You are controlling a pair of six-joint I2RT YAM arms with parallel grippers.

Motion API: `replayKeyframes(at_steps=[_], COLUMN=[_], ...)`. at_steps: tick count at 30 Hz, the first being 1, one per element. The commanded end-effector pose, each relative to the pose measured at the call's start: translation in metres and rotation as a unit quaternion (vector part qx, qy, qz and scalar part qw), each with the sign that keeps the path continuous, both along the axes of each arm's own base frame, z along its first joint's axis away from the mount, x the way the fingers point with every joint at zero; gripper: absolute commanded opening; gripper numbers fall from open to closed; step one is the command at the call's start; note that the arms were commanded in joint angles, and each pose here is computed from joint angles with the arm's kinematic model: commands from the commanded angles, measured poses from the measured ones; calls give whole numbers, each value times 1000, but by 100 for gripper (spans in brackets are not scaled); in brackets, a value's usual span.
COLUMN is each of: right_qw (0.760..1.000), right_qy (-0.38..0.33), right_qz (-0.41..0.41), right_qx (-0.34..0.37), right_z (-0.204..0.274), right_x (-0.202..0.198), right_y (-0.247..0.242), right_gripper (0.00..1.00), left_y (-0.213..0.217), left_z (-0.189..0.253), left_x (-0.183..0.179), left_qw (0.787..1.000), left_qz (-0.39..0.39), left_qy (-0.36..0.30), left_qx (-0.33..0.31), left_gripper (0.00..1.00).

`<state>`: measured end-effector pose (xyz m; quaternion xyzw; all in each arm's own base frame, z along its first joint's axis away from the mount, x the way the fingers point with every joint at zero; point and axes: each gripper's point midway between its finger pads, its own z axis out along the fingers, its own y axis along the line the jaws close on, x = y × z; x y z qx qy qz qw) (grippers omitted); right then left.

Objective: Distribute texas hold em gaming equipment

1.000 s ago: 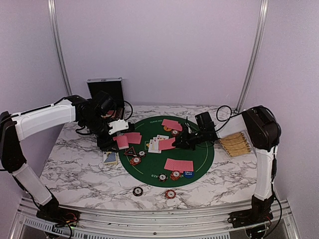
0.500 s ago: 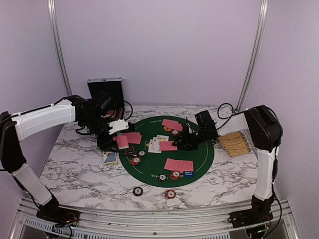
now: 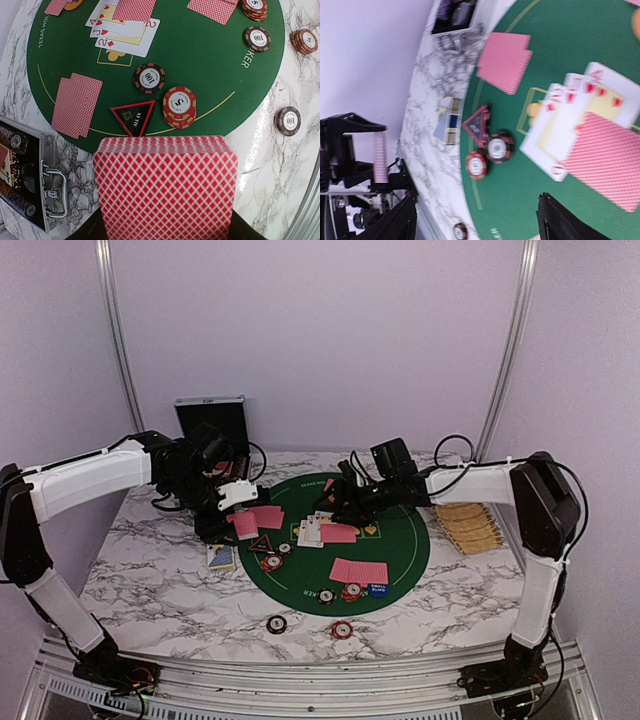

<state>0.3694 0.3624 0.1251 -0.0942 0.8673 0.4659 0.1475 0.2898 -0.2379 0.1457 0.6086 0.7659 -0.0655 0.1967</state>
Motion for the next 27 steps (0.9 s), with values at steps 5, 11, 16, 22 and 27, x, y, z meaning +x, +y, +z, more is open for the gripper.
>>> replayKeyframes(at_steps=[5,11,16,22,27], right_qw=[982,976,972,968,965], right_qy=[23,33,36,48,56], right_qz=[112,139,152,160,171], right_qx=[147,167,176,185,190], right_z=[54,57,59,53,48], right_x=[-50,-63,-69,-70,-74], right_y=[93,118,133,148,159], right_gripper=[82,82,82,82,82], left_y=[-3,-6,-10,-16,-18], left_z=[11,13,14,18,22], left_x=[-6,-7,-7,-7,-6], left_qw=[1000,1000,1000,1000,999], left_qz=[-6,-7,-10,-14,-18], left_qy=[-3,-3,-3,-6,-11], left_qx=[-12,-17,-19,-23,-25], left_gripper=[0,0,0,0,0])
